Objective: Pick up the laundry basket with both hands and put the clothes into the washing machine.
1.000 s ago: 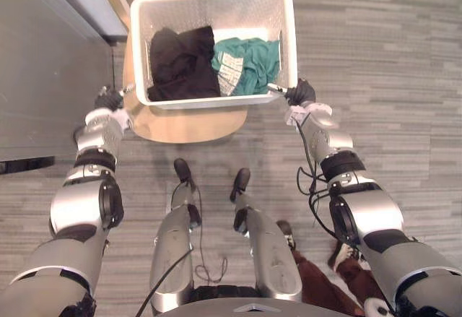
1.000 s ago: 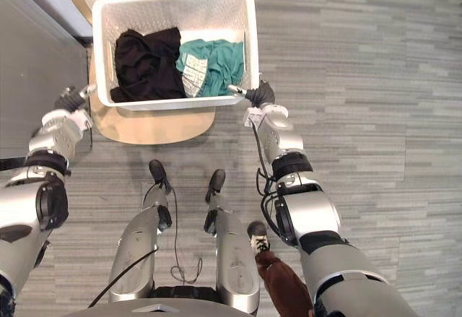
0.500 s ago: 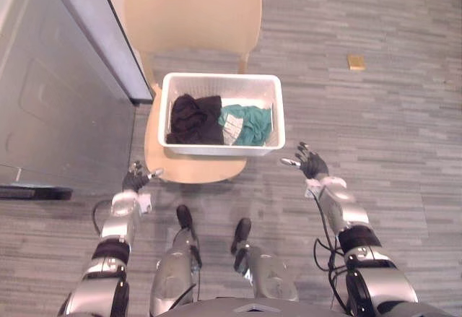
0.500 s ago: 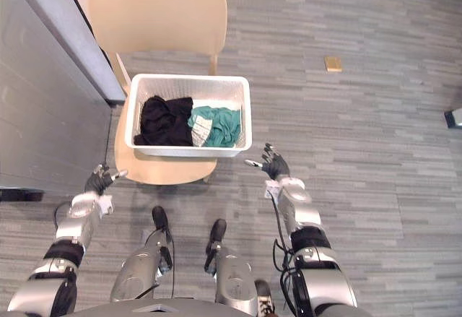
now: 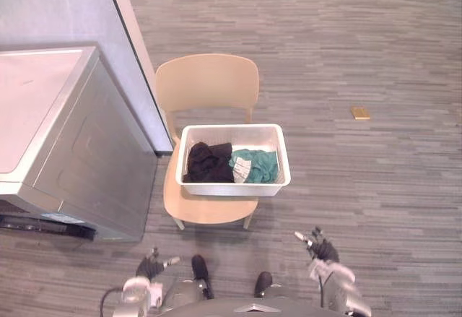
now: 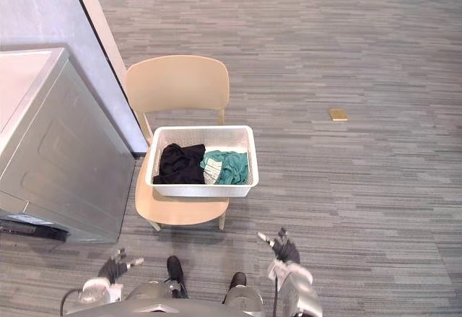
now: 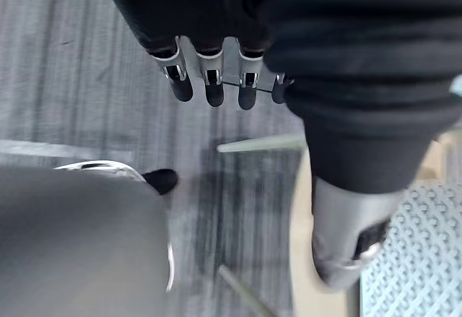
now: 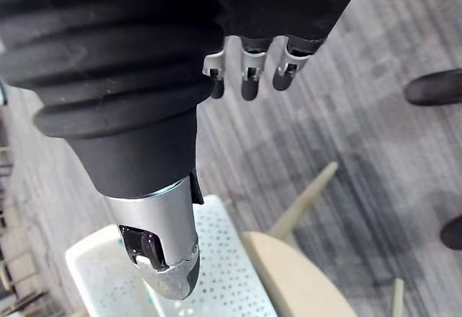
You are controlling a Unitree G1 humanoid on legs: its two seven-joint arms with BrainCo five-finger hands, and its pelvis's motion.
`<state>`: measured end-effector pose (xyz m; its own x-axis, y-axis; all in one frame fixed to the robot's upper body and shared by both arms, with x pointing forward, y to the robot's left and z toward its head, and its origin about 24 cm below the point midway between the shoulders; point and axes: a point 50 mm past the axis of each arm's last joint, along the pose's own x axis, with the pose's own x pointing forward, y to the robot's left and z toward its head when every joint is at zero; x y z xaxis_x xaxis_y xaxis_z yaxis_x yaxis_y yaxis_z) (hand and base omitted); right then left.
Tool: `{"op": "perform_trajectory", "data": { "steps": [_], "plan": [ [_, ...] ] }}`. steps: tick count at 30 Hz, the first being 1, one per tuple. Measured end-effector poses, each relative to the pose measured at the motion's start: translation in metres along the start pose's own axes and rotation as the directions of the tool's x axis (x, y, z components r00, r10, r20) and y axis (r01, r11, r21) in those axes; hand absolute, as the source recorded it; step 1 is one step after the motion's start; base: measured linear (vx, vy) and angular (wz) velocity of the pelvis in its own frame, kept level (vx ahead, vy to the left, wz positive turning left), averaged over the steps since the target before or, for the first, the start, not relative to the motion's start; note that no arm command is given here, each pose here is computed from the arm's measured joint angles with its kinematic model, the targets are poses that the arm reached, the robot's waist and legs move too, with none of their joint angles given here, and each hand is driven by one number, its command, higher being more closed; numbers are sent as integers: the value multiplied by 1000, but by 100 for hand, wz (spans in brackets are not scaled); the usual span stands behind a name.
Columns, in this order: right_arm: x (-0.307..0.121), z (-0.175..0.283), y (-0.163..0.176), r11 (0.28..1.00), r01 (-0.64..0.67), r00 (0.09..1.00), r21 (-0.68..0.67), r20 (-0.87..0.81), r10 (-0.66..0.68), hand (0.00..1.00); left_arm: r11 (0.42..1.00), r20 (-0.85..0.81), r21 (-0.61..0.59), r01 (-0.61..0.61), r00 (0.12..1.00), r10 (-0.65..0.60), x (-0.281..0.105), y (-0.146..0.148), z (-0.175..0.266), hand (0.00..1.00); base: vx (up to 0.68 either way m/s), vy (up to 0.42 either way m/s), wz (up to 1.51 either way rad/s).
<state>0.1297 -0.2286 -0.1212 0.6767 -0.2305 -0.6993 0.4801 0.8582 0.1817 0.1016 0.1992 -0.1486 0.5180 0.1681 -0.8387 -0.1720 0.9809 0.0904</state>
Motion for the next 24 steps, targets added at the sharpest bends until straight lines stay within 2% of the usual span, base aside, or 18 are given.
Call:
{"op": "perform_trajectory", "data": {
  "steps": [4, 5, 8, 11, 12, 17, 24],
  "plan": [
    [-15, -48, -17, 989, 132, 984, 70, -130, -122, 0, 981, -107, -155, -117, 989, 101, -4, 11, -29, 0, 21, 6, -7],
    [-18, -55, -27, 971, 193, 973, 144, -152, -172, 0, 968, -140, -201, -152, 982, 125, -6, 13, -37, 0, 31, 12, 0],
    [-31, -79, -42, 940, 289, 937, 180, -256, -239, 0, 951, -196, -233, -202, 968, 158, -11, 19, -51, 0, 26, 10, 5],
    [-33, -84, -43, 935, 302, 928, 184, -282, -244, 0, 945, -216, -245, -215, 963, 163, -12, 20, -56, 0, 0, 0, 0],
    [-27, -84, -38, 957, 266, 919, 118, -331, -214, 0, 949, -224, -246, -199, 964, 144, -12, 21, -60, 0, 0, 0, 0],
    [-26, -84, -38, 957, 266, 919, 119, -331, -215, 0, 949, -223, -246, -198, 964, 143, -12, 20, -60, 0, 0, 0, 0],
    [-22, -79, -34, 933, 288, 925, 214, -315, -213, 0, 950, -220, -244, -195, 965, 142, -12, 19, -58, 0, -3, -2, -7]
  ]
}}
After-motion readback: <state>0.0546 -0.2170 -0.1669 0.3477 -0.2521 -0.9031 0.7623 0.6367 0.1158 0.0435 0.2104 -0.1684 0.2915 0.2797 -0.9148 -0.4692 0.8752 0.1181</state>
